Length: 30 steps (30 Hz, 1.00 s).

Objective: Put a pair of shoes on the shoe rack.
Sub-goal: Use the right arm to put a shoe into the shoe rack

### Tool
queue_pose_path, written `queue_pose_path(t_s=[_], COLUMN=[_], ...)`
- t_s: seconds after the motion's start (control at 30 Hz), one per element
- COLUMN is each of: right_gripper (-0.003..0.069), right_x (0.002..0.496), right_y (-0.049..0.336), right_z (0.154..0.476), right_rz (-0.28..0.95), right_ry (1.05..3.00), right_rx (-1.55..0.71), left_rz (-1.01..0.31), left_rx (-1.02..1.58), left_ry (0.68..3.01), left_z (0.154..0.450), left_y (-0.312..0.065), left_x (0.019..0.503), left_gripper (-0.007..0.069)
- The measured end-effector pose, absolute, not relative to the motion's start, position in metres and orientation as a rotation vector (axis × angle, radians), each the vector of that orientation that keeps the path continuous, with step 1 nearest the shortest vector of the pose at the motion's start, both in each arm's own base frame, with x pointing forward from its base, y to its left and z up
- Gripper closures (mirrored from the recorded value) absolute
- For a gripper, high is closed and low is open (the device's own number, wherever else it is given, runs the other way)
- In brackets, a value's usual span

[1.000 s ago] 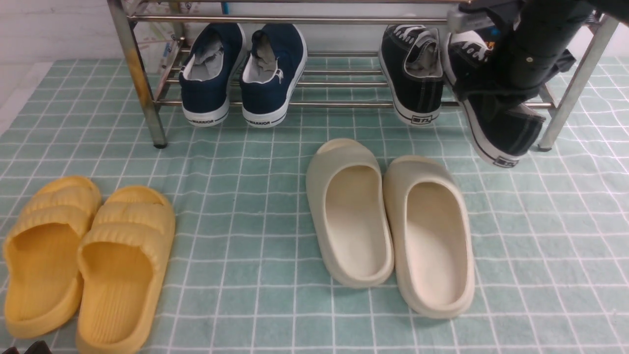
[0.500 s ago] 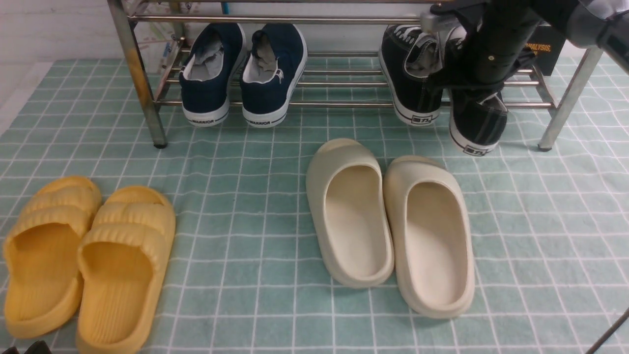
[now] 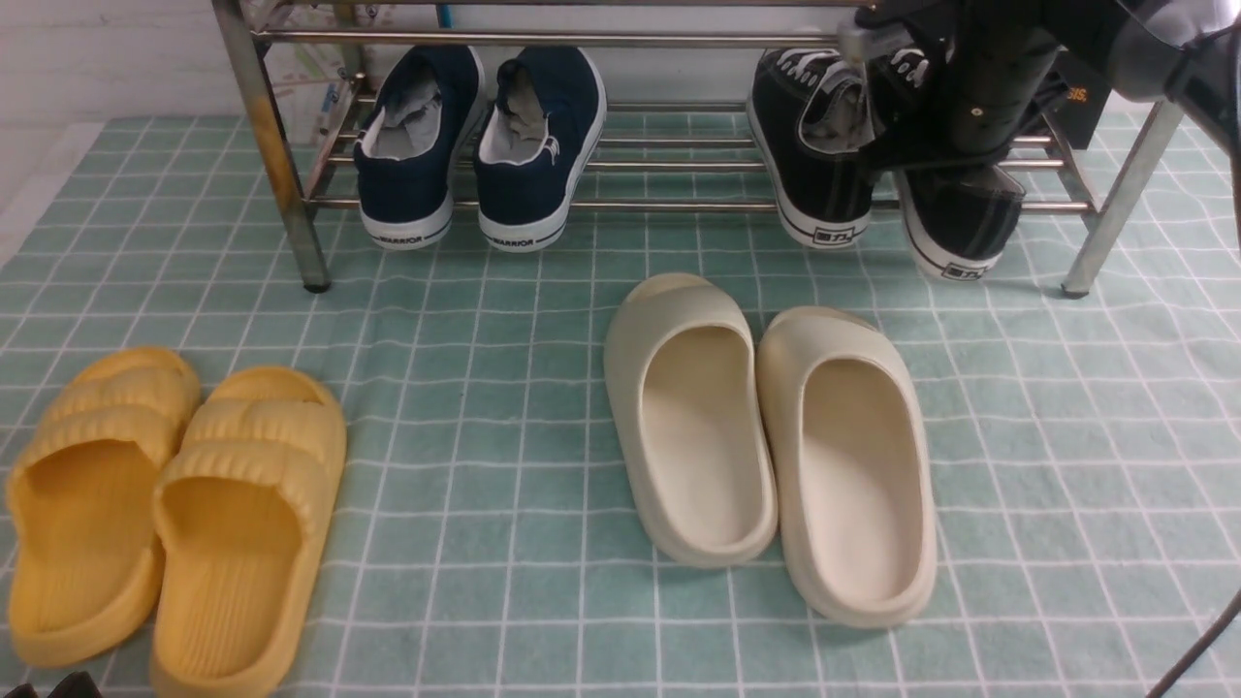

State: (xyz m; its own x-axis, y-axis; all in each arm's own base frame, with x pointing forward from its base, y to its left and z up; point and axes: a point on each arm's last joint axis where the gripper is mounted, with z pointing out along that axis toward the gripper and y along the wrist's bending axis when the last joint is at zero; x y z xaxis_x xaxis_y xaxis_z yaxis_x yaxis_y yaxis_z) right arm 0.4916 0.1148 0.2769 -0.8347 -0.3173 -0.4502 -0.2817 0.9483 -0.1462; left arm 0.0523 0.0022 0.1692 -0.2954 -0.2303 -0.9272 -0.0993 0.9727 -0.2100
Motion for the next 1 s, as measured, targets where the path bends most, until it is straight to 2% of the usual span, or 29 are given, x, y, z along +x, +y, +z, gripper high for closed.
queue_pose_path(t_s=[0.17, 0.23, 0.37, 0.4, 0.43, 0.5, 0.57, 0.63, 0.8, 0.93, 1.0], right_gripper=[0.0625, 0.0585, 0.0418, 0.0398, 0.0314, 0.0274, 0.0195, 0.0167, 0.0165, 0.0209, 0.0283], right_x=[0.493, 0.494, 0.495, 0.495, 0.493, 0.492, 0.487, 0.482, 0.471, 0.464, 0.455], right_y=[0.114, 0.114, 0.113, 0.113, 0.112, 0.112, 0.112, 0.113, 0.118, 0.118, 0.116], right_z=[0.278, 0.279, 0.282, 0.283, 0.285, 0.286, 0.292, 0.298, 0.32, 0.335, 0.345], right_rz=[-0.11, -0.119, -0.131, -0.129, -0.126, -0.126, -0.118, -0.09, 0.015, 0.047, 0.047], right_ry=[2.604, 2.587, 2.572, 2.572, 2.575, 2.582, 2.606, 2.616, 2.576, 2.547, 2.539], right_rx=[-0.428, -0.428, -0.398, -0.393, -0.383, -0.378, -0.381, -0.398, -0.466, -0.478, -0.477], left_rz=[-0.131, -0.131, -0.131, -0.131, -0.131, -0.131, -0.131, -0.131, -0.131, -0.131, -0.131], left_rx=[-0.239, -0.239, -0.239, -0.239, -0.239, -0.239, -0.239, -0.239, -0.239, -0.239, -0.239], left_ry=[1.873, 1.873, 1.873, 1.873, 1.873, 1.873, 1.873, 1.873, 1.873, 1.873, 1.873], left_z=[0.169, 0.169, 0.169, 0.169, 0.169, 0.169, 0.169, 0.169, 0.169, 0.169, 0.169], left_y=[0.002, 0.002, 0.002, 0.002, 0.002, 0.002, 0.002, 0.002, 0.002, 0.002, 0.002], left_x=[0.052, 0.052, 0.052, 0.052, 0.052, 0.052, 0.052, 0.052, 0.052, 0.052, 0.052], left_gripper=[0.0386, 0.0386, 0.0386, 0.0386, 0.0386, 0.0386, 0.0386, 0.0386, 0.0386, 0.0386, 0.0386])
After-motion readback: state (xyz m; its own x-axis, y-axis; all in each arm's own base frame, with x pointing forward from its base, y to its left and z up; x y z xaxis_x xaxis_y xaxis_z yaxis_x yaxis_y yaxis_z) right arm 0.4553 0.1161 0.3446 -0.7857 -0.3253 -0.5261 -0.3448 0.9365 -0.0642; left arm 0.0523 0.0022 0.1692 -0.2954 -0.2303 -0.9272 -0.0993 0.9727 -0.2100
